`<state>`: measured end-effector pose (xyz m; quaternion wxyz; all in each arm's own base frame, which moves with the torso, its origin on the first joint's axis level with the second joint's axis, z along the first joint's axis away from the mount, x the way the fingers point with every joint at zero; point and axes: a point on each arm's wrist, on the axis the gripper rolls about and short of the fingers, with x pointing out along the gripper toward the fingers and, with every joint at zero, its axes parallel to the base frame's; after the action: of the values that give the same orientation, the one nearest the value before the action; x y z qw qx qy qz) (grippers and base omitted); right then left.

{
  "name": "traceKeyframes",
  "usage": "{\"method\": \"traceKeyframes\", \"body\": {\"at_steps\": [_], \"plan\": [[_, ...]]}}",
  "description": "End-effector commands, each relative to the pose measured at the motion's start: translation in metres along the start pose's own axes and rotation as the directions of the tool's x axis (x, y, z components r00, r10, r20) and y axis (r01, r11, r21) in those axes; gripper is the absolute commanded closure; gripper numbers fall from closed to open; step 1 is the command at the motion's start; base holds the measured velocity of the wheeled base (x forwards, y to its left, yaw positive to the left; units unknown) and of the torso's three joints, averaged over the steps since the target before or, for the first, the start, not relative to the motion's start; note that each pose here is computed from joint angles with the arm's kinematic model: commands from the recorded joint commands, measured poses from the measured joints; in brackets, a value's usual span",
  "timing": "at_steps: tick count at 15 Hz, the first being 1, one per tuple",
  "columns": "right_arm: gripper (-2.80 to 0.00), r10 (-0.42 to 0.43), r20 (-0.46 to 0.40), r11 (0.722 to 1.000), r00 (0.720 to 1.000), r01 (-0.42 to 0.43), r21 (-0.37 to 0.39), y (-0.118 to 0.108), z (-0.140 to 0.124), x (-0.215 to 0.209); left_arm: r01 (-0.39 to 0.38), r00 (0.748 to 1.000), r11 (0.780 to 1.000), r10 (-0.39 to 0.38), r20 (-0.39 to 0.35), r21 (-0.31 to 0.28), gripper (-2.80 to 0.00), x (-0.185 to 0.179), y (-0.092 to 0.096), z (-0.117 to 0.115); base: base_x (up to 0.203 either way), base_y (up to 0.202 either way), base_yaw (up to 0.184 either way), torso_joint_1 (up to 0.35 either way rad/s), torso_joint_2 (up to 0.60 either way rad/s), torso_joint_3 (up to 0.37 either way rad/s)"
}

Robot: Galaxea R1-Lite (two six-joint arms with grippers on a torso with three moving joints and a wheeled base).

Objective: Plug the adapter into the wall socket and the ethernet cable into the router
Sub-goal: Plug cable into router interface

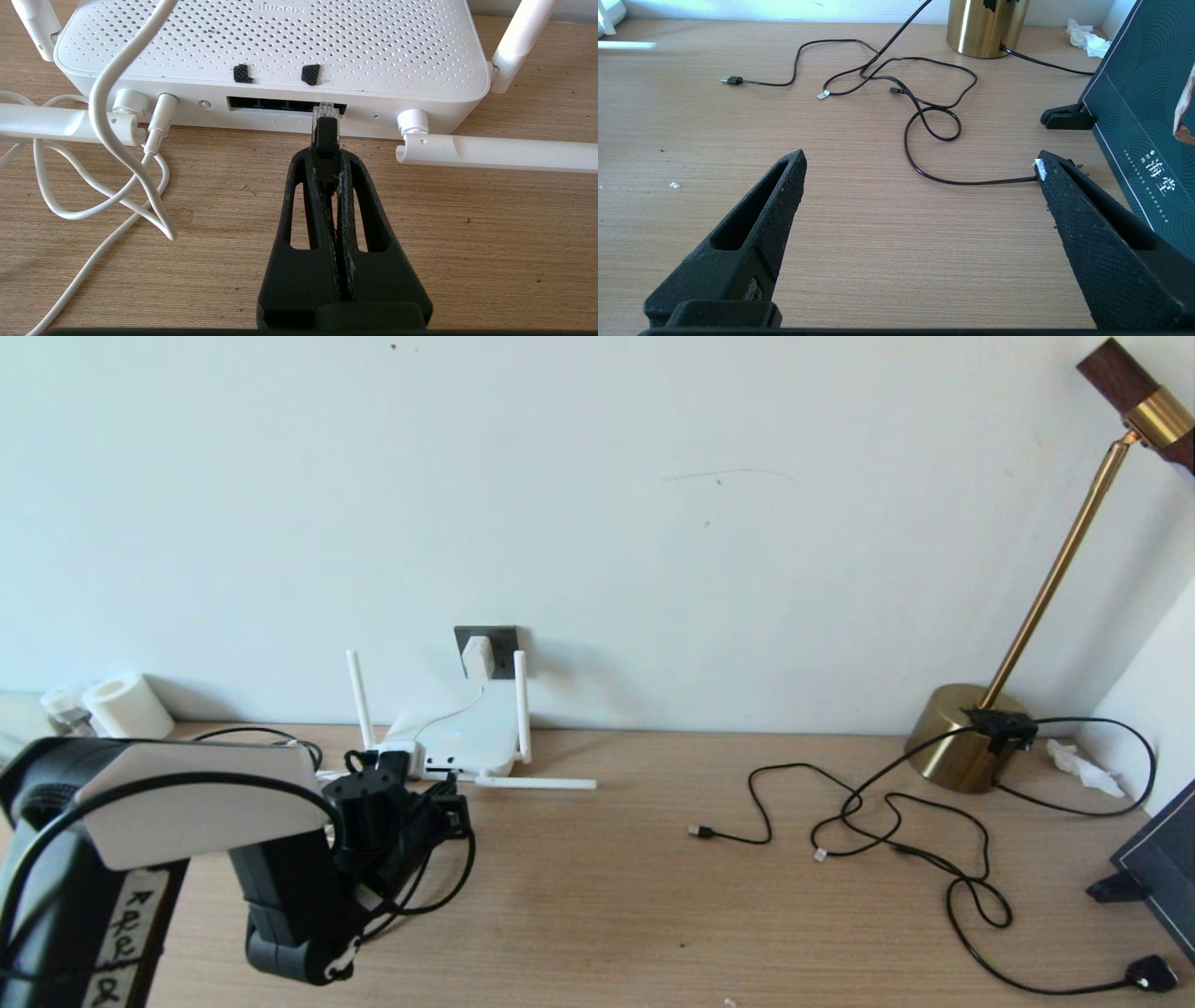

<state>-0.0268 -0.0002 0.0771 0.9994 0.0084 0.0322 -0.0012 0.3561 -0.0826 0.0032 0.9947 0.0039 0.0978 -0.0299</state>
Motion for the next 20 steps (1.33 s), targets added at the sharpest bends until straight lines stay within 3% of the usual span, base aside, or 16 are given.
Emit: {"method": "traceKeyframes", "body": {"at_steps": [1,20], "plan": [[-2.80,0.000,-0.001,1.000,1.000,0.000,0.000,0.0000,0.0000,0.0001,-0.002,1.000,1.000,0.002,0.003,-0.001,0.00,0.0004,0.0003,-0.0011,0.000,0.000,0.000,0.000,0.00,0.000],[-2.80,0.000,-0.001,1.000,1.000,0.000,0.000,0.0000,0.0000,0.0001,-0.006,1.000,1.000,0.006,0.008,-0.003,0.00,0.0000,0.0020,0.0009,0.000,0.000,0.000,0.000,0.00,0.000]]}}
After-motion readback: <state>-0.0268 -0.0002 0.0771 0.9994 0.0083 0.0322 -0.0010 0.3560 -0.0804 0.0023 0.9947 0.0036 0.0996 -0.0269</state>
